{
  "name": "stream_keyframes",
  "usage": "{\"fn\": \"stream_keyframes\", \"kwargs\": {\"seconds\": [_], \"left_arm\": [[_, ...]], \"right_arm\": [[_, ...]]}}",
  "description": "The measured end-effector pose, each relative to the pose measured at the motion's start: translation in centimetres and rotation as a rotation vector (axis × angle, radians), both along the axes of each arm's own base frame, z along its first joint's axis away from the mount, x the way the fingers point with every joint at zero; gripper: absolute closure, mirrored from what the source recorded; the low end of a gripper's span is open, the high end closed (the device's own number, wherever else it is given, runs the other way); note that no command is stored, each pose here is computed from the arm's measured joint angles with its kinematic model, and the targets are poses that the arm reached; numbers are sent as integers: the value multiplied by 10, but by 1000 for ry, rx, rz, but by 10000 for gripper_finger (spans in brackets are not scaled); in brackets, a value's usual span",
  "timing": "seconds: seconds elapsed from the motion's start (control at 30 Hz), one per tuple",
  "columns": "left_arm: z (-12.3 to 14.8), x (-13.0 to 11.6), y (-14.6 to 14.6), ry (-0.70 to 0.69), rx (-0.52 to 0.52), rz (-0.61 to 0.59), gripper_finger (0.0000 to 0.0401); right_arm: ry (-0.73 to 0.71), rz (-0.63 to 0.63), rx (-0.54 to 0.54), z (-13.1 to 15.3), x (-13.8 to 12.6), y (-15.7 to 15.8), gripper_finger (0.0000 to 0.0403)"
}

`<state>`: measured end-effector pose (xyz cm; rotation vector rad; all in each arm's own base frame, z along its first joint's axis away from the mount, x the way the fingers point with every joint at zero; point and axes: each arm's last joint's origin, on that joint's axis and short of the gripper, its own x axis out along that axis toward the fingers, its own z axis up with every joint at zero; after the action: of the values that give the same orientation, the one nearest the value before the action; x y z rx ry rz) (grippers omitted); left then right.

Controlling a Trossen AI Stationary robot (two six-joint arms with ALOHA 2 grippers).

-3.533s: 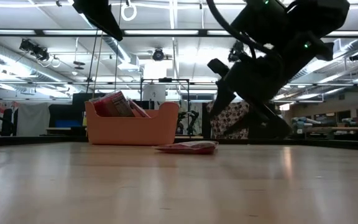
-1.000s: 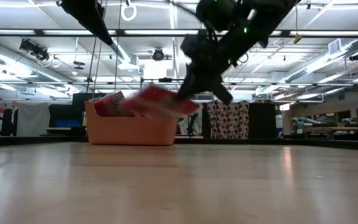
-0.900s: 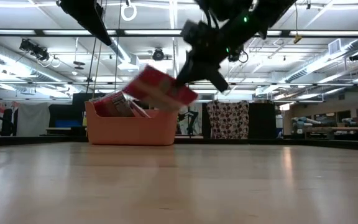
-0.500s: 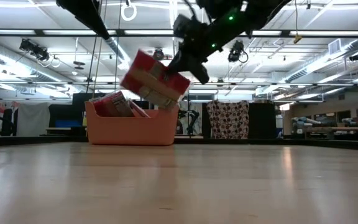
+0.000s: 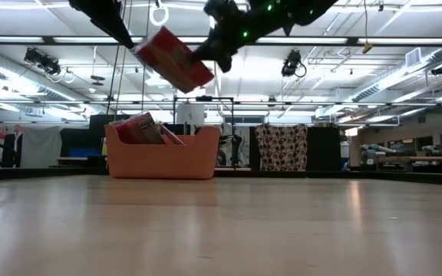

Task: Sort popcorn bags into baskets
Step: Put the popcorn bag into the orange bin

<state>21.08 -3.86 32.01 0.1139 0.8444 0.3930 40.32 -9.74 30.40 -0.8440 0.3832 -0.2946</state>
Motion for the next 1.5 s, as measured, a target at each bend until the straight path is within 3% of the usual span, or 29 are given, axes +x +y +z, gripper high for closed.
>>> {"fn": "stream_keyframes", "kwargs": {"seconds": [0.23,0.43,0.57,0.8,0.97,1.33,1.5], "left_arm": [[1,1,0,-22,-11,26,186],[1,1,0,-31,-25,45,186],[1,1,0,-36,-24,42,186],[2,2,1,-47,4,58,186],[1,1,1,-43,5,56,186],[1,1,1,-39,7,54,186],[-3,2,0,-42,6,56,186]], "right_arm": [[55,-63,47,-41,11,-38,400],[-2,-143,96,-81,27,-59,395],[30,-213,193,-93,38,-69,382],[163,-204,361,-79,51,-72,318],[187,-230,414,-50,40,-68,285],[317,-295,541,-3,-8,-50,284],[287,-143,697,-5,-25,-38,284]]}}
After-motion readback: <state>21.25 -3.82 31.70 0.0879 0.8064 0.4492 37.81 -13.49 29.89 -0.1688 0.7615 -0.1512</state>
